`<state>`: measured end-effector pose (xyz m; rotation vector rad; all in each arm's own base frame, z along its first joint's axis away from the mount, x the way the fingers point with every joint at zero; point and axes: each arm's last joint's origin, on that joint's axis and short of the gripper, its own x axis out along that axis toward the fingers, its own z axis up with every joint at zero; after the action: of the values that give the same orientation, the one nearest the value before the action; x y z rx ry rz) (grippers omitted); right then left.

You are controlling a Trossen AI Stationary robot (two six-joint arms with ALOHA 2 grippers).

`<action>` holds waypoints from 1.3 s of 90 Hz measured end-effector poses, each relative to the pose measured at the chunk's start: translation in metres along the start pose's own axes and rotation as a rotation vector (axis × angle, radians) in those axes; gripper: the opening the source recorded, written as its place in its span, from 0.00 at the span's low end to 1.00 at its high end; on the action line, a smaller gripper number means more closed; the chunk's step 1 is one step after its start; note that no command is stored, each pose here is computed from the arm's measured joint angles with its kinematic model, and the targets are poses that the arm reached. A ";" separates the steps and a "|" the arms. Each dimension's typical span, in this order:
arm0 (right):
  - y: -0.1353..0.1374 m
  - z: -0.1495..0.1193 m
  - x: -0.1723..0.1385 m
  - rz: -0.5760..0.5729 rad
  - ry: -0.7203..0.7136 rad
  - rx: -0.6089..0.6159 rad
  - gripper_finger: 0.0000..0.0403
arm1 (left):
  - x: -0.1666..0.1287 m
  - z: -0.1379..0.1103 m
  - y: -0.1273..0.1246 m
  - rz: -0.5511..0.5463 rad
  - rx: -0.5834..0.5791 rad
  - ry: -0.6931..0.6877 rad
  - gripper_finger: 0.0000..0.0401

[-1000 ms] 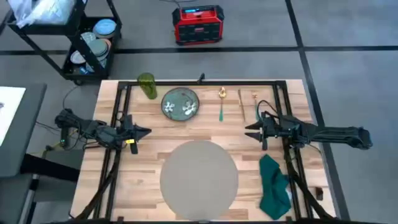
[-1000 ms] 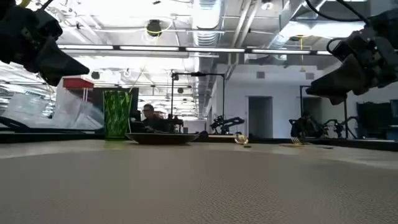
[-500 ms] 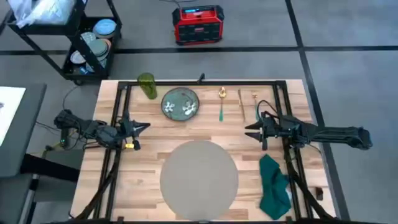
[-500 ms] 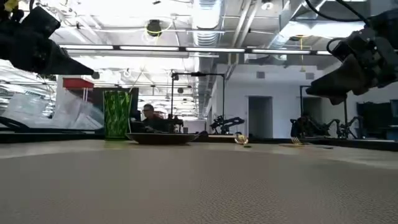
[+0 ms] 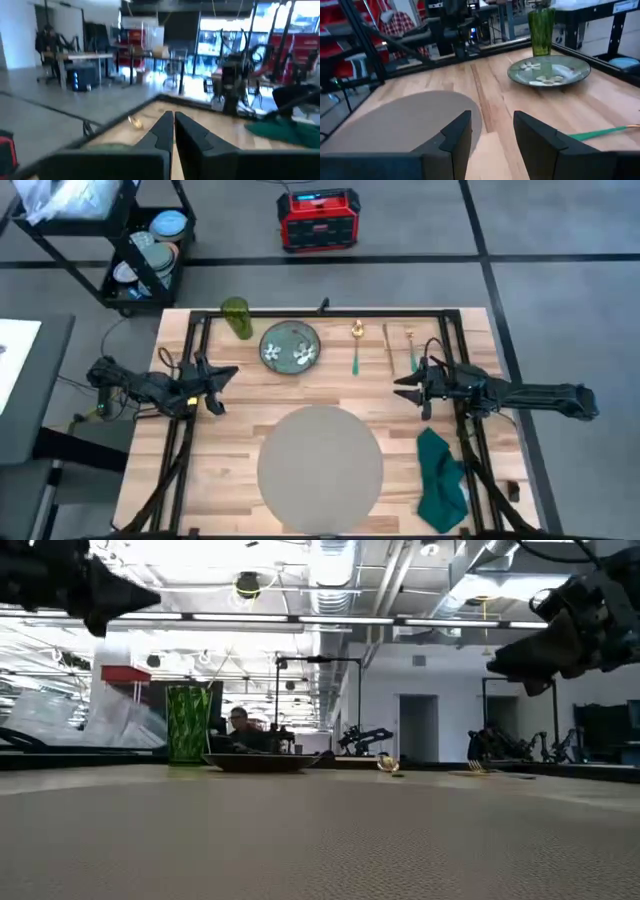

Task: Set table place
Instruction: Fold the green napkin

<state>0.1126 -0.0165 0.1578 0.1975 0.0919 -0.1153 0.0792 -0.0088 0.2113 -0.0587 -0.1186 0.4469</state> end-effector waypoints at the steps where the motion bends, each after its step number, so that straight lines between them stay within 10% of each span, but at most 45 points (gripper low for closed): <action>1: 0.000 0.000 0.000 0.001 -0.004 0.004 0.34 | 0.000 0.000 0.000 0.000 0.003 -0.001 0.00; 20: 0.007 0.019 -0.001 0.071 -0.140 0.174 0.34 | 0.000 0.001 0.000 0.000 0.034 -0.006 0.00; 43: 0.023 0.067 -0.012 0.266 -0.286 -0.016 0.34 | 0.000 -0.002 0.000 0.001 -0.052 0.019 0.00; 57: 0.028 0.089 -0.019 0.267 -0.259 -0.078 0.34 | 0.001 0.001 0.003 0.048 0.135 -0.006 0.00; 96: 0.010 0.065 0.010 -0.242 0.151 -0.185 0.34 | 0.018 -0.031 0.008 0.544 0.008 0.163 0.00; 117: 0.000 0.058 0.023 -0.315 0.228 -0.201 0.34 | 0.041 -0.018 0.015 0.660 0.018 0.236 0.00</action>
<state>0.1398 -0.0301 0.2126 -0.0069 0.3602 -0.3957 0.1121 0.0220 0.1967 -0.1339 0.1441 1.0948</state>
